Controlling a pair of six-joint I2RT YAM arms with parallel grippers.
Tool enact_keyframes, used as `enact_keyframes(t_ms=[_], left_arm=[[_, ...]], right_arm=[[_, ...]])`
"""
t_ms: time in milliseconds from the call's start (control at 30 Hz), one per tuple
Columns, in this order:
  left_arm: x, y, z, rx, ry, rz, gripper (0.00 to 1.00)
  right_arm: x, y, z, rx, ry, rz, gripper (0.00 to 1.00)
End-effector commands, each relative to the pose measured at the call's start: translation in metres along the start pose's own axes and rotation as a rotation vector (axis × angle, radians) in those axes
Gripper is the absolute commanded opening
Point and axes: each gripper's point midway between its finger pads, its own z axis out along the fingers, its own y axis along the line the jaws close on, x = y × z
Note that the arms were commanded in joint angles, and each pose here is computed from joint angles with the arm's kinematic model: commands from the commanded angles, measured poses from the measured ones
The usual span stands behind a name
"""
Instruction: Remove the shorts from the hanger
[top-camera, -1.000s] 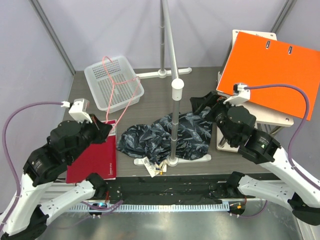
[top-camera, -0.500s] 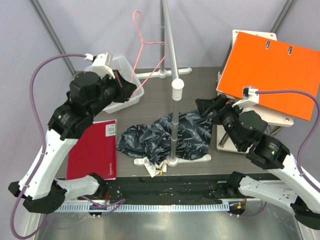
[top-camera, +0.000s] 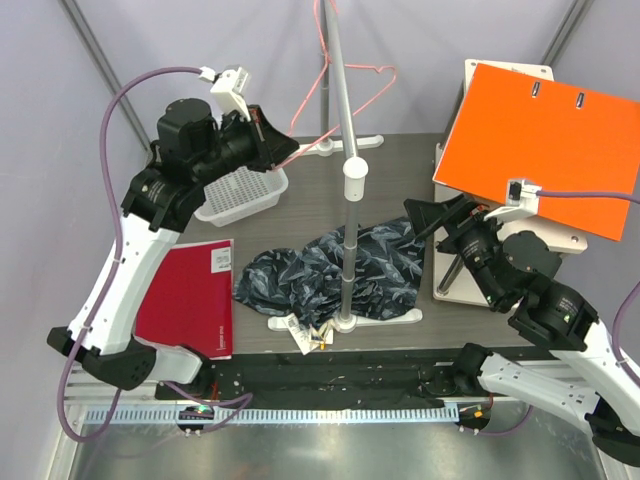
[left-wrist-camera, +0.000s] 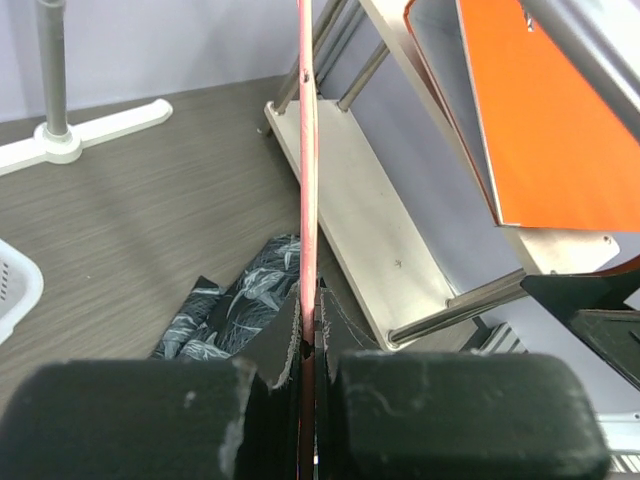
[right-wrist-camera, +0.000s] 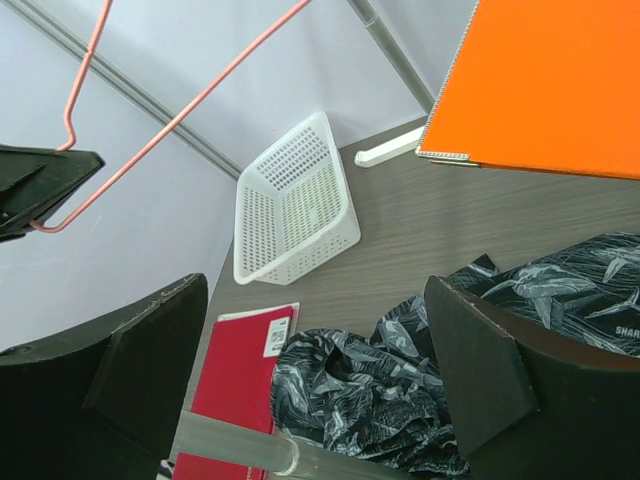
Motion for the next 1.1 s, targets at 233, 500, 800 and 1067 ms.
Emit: enact_keyframes(t_ms=[233, 500, 800, 1067], left_arm=[[-0.006, -0.001, 0.004, 0.051, -0.004, 0.031, 0.0], [0.003, 0.008, 0.009, 0.042, 0.028, 0.015, 0.0], [0.012, 0.022, 0.008, 0.022, 0.059, -0.018, 0.34], [-0.002, 0.042, -0.045, -0.172, -0.077, -0.067, 1.0]], right_arm=[[-0.004, 0.0, 0.001, 0.011, -0.017, 0.014, 0.95], [0.001, -0.002, 0.005, 0.02, -0.009, 0.004, 0.95], [0.003, -0.003, 0.007, 0.029, -0.012, -0.007, 0.95], [0.011, -0.006, 0.011, 0.039, 0.005, -0.024, 0.95]])
